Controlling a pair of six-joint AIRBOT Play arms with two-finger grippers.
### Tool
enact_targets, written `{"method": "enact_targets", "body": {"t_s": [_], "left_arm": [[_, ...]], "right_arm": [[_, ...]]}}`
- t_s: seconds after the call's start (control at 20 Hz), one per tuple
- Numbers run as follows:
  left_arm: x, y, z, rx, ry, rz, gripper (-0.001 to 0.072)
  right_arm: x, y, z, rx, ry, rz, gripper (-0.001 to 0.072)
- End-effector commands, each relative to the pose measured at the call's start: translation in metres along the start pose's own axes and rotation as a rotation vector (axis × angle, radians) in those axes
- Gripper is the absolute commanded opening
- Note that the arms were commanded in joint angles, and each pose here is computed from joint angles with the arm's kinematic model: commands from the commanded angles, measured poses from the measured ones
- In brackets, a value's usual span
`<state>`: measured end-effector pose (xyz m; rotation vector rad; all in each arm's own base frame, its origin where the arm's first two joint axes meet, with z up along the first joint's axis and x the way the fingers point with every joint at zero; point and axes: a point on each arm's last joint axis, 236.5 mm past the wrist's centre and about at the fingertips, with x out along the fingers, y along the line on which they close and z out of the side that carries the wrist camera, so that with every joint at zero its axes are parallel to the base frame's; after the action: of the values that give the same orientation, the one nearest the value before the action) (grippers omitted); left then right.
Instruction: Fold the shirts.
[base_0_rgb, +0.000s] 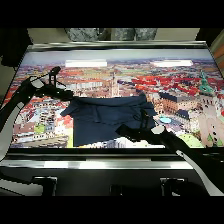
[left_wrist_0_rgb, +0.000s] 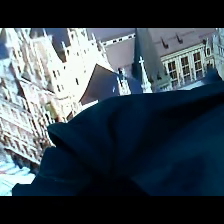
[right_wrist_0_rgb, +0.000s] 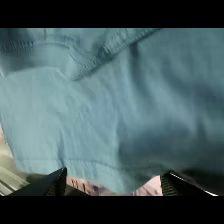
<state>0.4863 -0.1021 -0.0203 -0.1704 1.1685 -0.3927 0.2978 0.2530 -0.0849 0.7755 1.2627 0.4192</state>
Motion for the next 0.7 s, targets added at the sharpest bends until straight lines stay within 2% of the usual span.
{"method": "enact_targets", "body": {"t_s": [0.0, 0.05, 0.1, 0.15, 0.35, 0.65], "left_arm": [[-0.001, 0.000, 0.001, 0.014, -0.002, 0.001, 0.0036], [-0.001, 0.000, 0.001, 0.024, -0.002, 0.001, 0.0036], [-0.001, 0.000, 0.000, 0.024, -0.001, 0.001, 0.0036], [-0.001, 0.000, 0.001, 0.024, -0.002, 0.001, 0.0036], [-0.001, 0.002, 0.000, 0.020, 0.002, 0.001, 0.0036], [-0.005, -0.004, -0.032, 0.011, 0.135, -0.043, 0.0036]], "right_arm": [[0.014, -0.009, 0.028, 0.056, -0.087, -0.048, 0.0609], [0.016, -0.010, 0.031, 0.086, -0.097, -0.053, 0.0420], [0.016, -0.011, 0.031, 0.100, -0.096, -0.054, 0.0105], [0.017, -0.010, 0.028, 0.097, -0.083, -0.051, 0.0048], [0.002, -0.023, 0.011, -0.089, 0.031, -0.087, 0.0045], [-0.153, -0.118, 0.136, -0.210, -0.176, -0.324, 0.0045]]}}
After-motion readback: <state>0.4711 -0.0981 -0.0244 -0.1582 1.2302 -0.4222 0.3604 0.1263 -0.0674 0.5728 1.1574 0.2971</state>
